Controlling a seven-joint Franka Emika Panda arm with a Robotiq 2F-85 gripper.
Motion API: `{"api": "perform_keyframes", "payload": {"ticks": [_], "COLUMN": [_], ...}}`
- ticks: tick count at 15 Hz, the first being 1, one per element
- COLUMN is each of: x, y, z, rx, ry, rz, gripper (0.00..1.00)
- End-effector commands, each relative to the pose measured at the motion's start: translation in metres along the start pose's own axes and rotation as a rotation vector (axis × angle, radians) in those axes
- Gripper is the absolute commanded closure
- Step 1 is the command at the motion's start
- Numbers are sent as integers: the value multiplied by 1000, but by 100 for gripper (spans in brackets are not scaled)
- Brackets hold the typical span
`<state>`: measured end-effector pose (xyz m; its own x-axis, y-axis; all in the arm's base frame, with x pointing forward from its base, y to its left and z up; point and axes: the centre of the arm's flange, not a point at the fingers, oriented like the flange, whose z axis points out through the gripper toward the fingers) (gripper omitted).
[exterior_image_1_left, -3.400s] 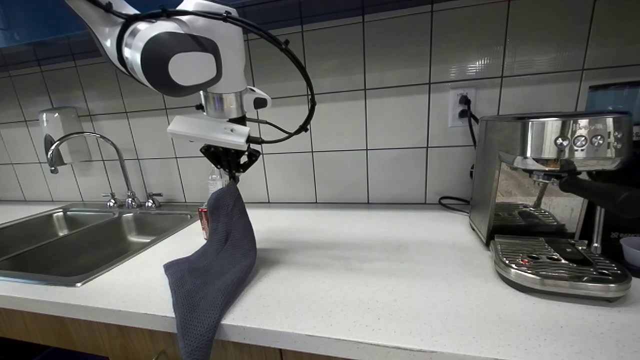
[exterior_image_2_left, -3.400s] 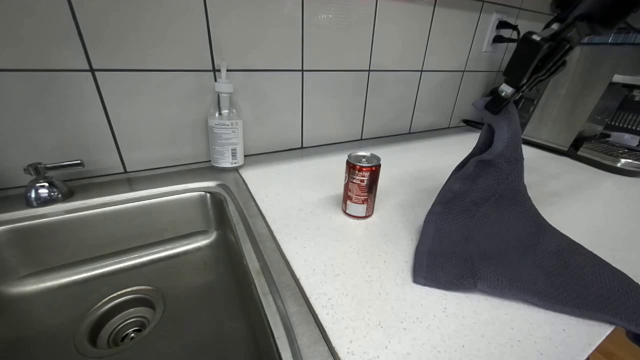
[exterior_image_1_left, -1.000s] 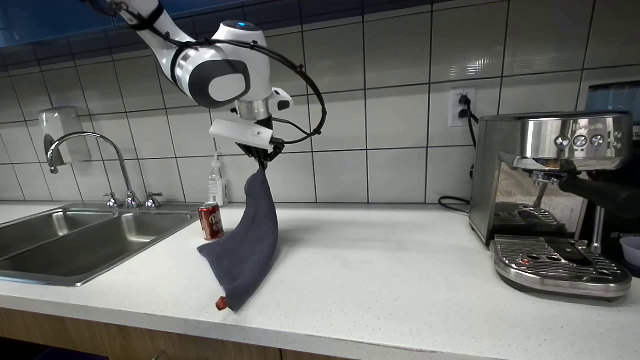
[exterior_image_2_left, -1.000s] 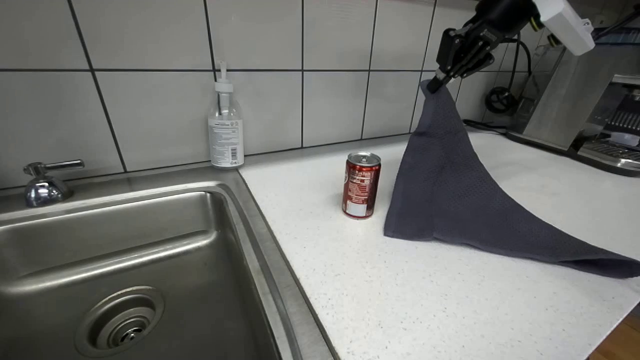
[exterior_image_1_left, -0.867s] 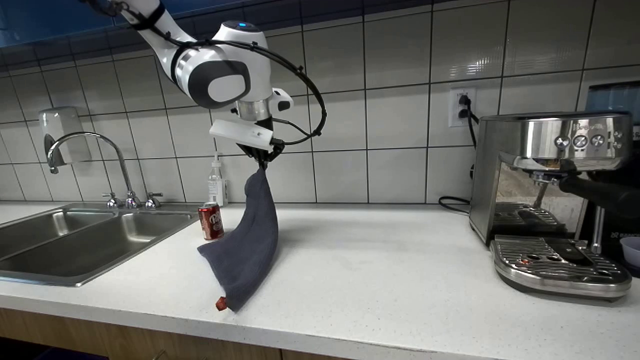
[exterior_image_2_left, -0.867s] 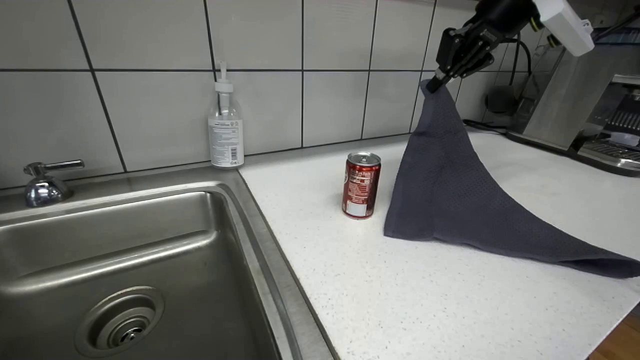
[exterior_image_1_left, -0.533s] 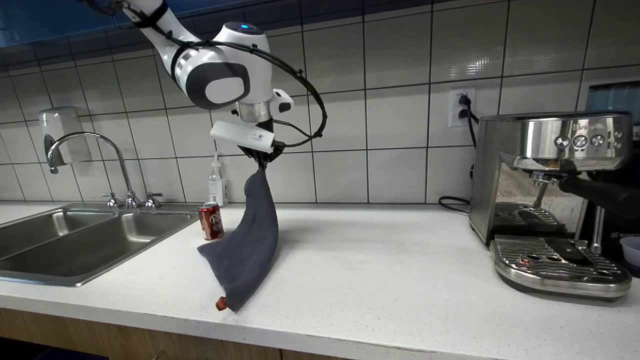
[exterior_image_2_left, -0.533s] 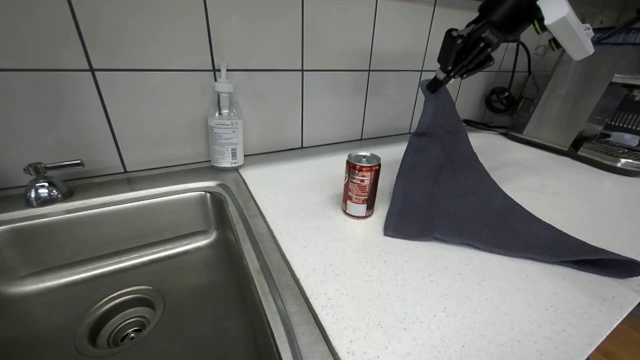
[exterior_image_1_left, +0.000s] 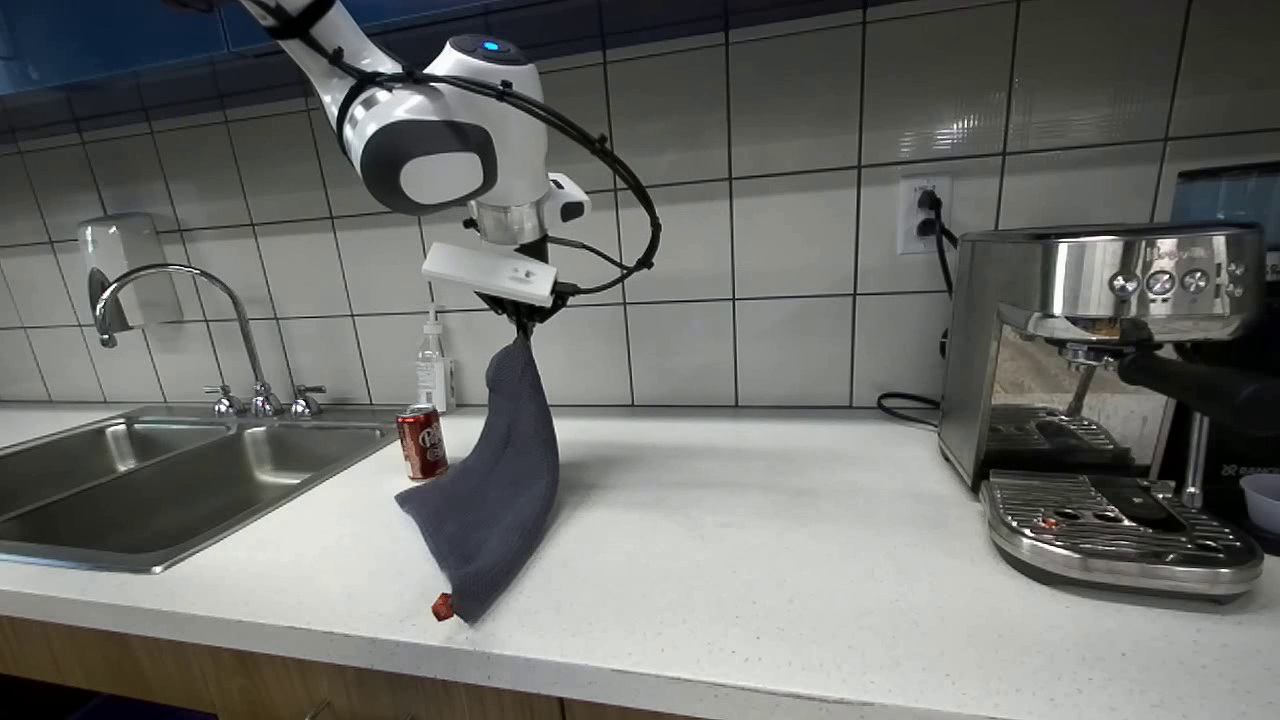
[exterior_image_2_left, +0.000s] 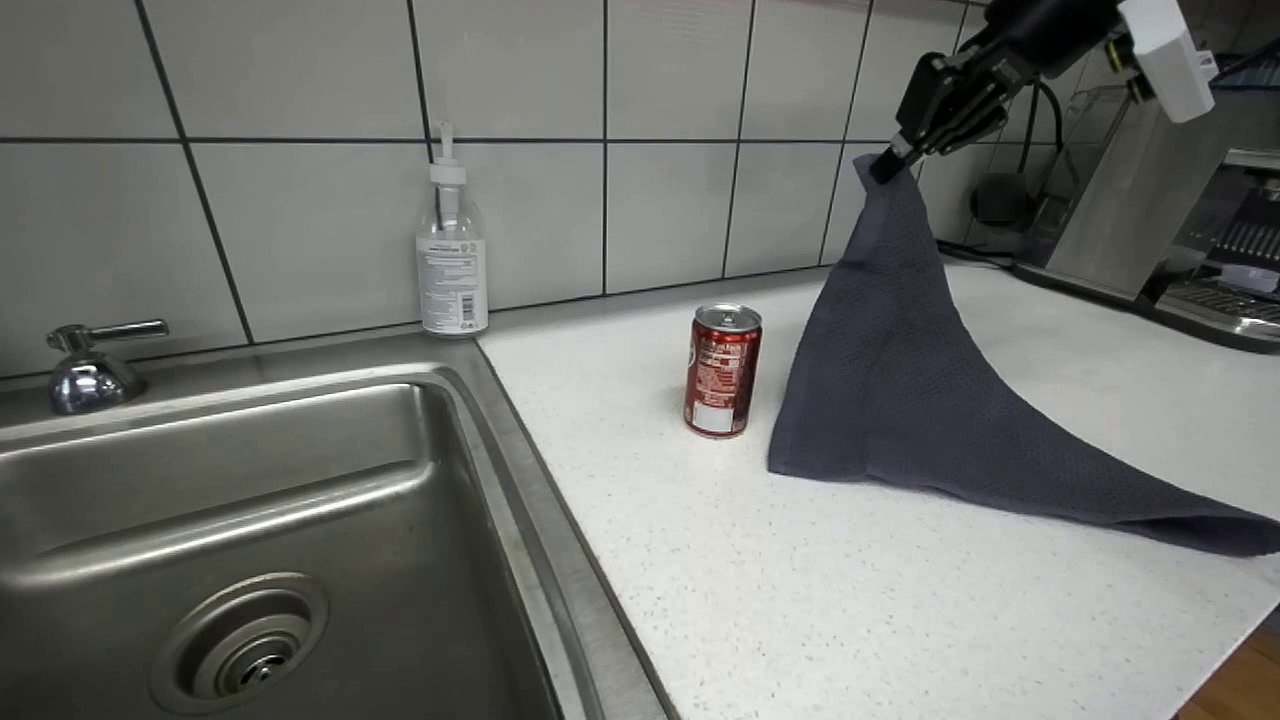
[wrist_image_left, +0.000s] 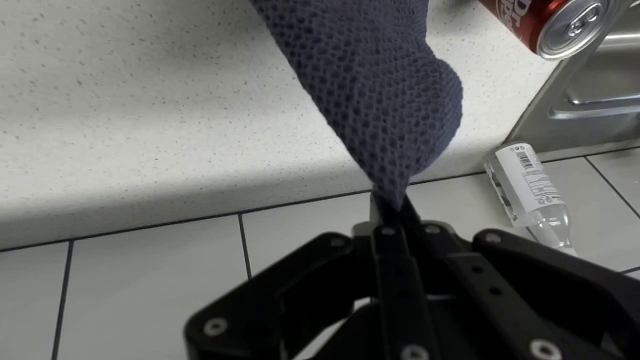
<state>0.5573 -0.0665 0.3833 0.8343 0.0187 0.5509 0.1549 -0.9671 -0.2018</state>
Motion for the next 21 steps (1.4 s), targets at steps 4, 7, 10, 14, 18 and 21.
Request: {"api": "perform_keyframes", "payload": {"ticks": [4,7,10,14,18,21], "x": [-28,-37,-45,-54,-69,-82], "y": [4,6,7,7,1,-7], "z": [-23,-29,-36,-47,-52,-53], "rx": [5,-1,-18,-42,-43,-36], "ry": [-15,-30,-58,-91,-130,-161], "rz": [-71,-93,-120,-161,-204,-238], "gripper": [99,99,99,99,99,99]}}
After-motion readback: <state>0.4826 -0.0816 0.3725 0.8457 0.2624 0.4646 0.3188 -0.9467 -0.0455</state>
